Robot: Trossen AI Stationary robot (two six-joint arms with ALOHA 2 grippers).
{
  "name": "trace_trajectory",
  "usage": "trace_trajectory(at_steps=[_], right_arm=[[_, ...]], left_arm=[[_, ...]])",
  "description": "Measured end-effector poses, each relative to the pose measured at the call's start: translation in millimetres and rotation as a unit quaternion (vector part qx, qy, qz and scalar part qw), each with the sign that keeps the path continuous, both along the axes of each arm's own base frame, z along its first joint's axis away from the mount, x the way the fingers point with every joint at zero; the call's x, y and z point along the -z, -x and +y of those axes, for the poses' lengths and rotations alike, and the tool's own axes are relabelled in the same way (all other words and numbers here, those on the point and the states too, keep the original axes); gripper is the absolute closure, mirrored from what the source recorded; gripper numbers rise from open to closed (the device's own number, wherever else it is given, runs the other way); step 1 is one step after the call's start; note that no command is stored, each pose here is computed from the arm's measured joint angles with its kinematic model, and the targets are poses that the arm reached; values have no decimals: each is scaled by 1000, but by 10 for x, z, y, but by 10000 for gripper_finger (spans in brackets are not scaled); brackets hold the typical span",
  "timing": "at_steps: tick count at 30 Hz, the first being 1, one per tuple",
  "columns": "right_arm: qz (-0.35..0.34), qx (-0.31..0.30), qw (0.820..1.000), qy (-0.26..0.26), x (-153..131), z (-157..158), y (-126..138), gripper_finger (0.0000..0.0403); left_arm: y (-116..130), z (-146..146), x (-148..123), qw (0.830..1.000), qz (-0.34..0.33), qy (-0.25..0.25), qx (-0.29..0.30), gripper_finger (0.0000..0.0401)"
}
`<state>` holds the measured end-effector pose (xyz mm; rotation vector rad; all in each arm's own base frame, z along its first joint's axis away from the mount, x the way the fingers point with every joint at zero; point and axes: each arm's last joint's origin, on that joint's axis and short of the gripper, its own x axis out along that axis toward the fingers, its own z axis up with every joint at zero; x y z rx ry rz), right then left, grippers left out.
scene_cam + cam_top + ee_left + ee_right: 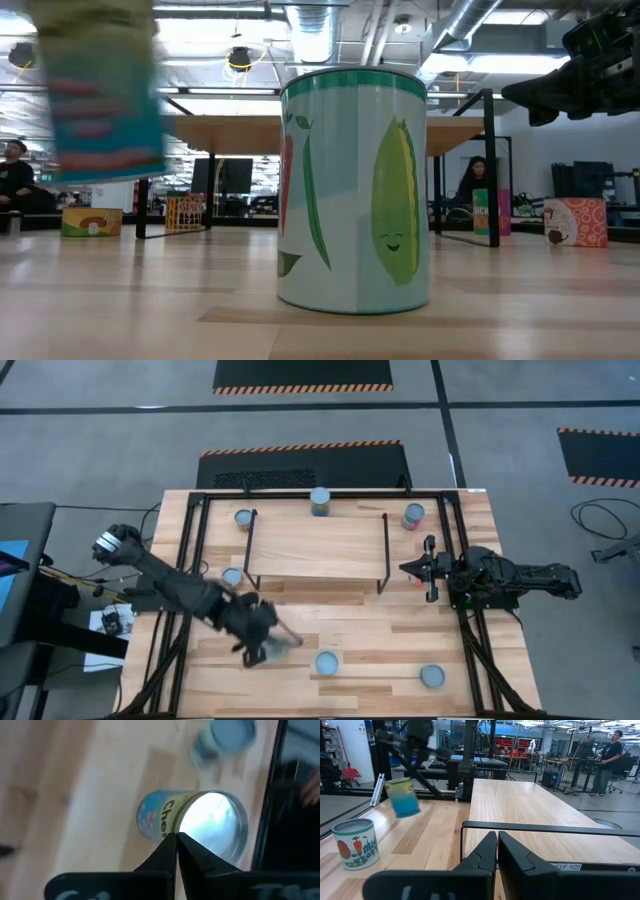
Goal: Pick and place cans onto a shelf
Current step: Put the bottom blue can on the shelf
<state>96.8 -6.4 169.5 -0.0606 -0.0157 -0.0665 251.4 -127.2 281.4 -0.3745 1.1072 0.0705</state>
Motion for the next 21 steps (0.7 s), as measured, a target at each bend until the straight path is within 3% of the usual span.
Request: trace_trajectory(at_steps=[5, 11, 21], right_arm=[[0, 0, 1000, 0, 0, 0, 0, 363], [0, 0, 1000, 0, 0, 0, 0, 363], [0, 0, 1000, 0, 0, 0, 0, 363]], left_arm=[[-147, 398, -146, 998, -52, 16, -14, 401], [-337, 904, -397, 985, -150, 72, -40, 401], [-486, 1667, -878, 973, -218, 22, -76, 401]])
